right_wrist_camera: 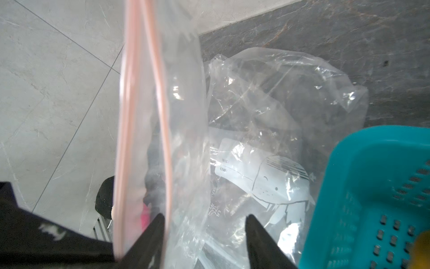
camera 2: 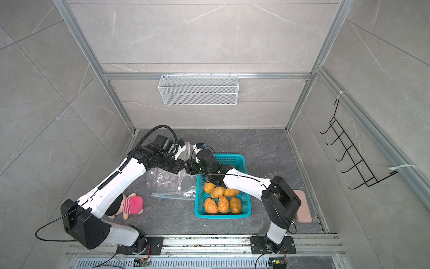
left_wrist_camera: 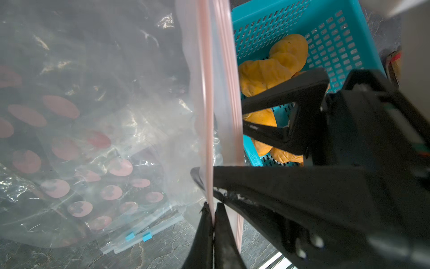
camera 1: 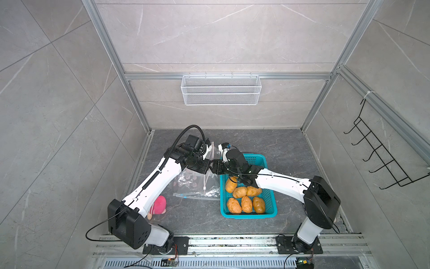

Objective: Put the potatoes into a zipper bag and zip it
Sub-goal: Open the zipper food storage bag.

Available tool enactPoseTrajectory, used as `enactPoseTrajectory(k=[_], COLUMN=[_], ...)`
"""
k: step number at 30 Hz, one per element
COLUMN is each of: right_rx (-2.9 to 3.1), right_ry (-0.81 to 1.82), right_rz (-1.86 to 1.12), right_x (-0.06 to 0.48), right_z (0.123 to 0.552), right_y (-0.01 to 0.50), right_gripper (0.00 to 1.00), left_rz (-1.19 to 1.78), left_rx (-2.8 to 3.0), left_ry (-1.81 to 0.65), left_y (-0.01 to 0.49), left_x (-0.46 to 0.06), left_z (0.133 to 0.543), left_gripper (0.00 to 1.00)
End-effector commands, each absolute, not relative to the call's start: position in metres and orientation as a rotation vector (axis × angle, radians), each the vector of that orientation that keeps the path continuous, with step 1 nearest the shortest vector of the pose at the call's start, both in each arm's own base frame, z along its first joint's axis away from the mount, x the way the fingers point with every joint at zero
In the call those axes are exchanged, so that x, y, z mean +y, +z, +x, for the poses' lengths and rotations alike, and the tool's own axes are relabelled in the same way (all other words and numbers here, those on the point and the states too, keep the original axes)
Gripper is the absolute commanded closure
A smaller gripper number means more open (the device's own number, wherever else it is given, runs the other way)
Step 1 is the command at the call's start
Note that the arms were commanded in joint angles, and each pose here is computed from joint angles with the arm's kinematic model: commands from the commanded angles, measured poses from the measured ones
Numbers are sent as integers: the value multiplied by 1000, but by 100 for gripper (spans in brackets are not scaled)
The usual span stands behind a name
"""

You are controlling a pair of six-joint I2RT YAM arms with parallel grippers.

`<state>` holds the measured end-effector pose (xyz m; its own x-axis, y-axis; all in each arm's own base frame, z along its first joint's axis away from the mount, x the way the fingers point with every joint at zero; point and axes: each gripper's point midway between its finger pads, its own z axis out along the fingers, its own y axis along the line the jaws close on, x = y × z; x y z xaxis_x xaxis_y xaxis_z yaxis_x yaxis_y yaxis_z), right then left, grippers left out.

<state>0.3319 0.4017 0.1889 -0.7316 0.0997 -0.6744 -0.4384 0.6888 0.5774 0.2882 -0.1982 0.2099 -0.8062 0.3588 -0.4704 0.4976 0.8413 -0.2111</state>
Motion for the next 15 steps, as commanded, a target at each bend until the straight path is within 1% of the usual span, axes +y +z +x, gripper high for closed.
enactPoseTrajectory(k=[1, 5, 7, 10, 15], right_rx=[2219, 2211, 2219, 2221, 2220], right_ry=[939, 913, 898, 876, 827], right_rz=[-290, -295, -306, -313, -313], right_x=[400, 394, 392, 387, 379], right_z=[329, 328, 327, 325, 325], right_y=[180, 177, 174, 173, 175], right_gripper=[50, 63, 69, 75, 75], left_rz=[603, 484, 474, 467, 422], left_rx=[2541, 2560, 2569, 2539, 2440], left_ry=[-481, -418, -402, -380, -337], left_y=[229, 229, 228, 233, 258], left_x=[-198, -186, -183, -179, -167], left_z=[287, 291, 290, 290, 291], left_gripper=[100, 100, 100, 100, 100])
